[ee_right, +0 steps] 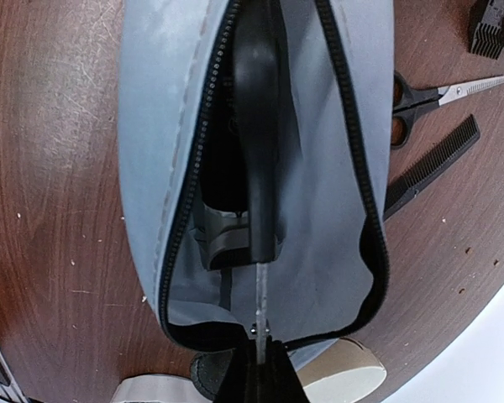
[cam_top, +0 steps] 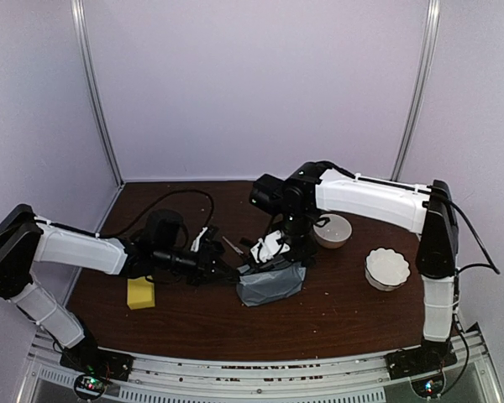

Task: Sort the hair-cutting tools

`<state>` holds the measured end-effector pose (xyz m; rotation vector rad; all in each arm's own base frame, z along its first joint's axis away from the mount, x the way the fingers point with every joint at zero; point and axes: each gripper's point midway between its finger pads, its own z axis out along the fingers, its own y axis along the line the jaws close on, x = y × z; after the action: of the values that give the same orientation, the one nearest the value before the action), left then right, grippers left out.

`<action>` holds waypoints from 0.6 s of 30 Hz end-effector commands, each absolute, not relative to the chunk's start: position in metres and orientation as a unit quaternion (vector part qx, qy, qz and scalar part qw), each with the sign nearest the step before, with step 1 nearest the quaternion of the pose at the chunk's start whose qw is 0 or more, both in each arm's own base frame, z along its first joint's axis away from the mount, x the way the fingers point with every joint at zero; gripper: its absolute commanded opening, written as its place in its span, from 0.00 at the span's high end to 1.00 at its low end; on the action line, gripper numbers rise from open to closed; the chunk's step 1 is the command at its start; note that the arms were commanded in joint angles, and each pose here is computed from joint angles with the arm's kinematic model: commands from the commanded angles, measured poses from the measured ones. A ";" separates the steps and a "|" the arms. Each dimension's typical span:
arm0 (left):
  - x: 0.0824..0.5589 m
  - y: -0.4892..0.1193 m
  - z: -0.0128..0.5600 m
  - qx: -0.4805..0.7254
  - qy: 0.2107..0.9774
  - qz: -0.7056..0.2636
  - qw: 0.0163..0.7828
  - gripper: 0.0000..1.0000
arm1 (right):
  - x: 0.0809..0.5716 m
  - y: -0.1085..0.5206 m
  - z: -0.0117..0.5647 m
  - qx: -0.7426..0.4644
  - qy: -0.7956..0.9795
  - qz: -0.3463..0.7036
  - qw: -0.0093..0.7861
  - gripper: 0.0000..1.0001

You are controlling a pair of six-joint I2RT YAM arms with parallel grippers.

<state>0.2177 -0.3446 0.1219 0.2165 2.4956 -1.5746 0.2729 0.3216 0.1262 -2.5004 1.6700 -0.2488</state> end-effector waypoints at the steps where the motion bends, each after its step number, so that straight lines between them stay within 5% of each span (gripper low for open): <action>1: 0.223 -0.350 0.140 0.095 0.830 -0.536 0.120 1.00 | 0.267 0.333 0.126 -0.831 0.547 -0.078 0.066 1.00; 13: 0.222 -0.346 0.133 0.095 0.837 -0.525 0.119 1.00 | 0.263 0.359 0.108 -0.826 0.556 -0.057 0.070 0.99; 18: 0.222 -0.344 0.131 0.098 0.841 -0.519 0.121 1.00 | 0.270 0.360 0.109 -0.816 0.568 -0.067 0.088 0.79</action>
<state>0.2175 -0.3414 0.1153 0.2328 2.5224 -1.5242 0.2666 0.3491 0.1034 -2.5021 1.6898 -0.2064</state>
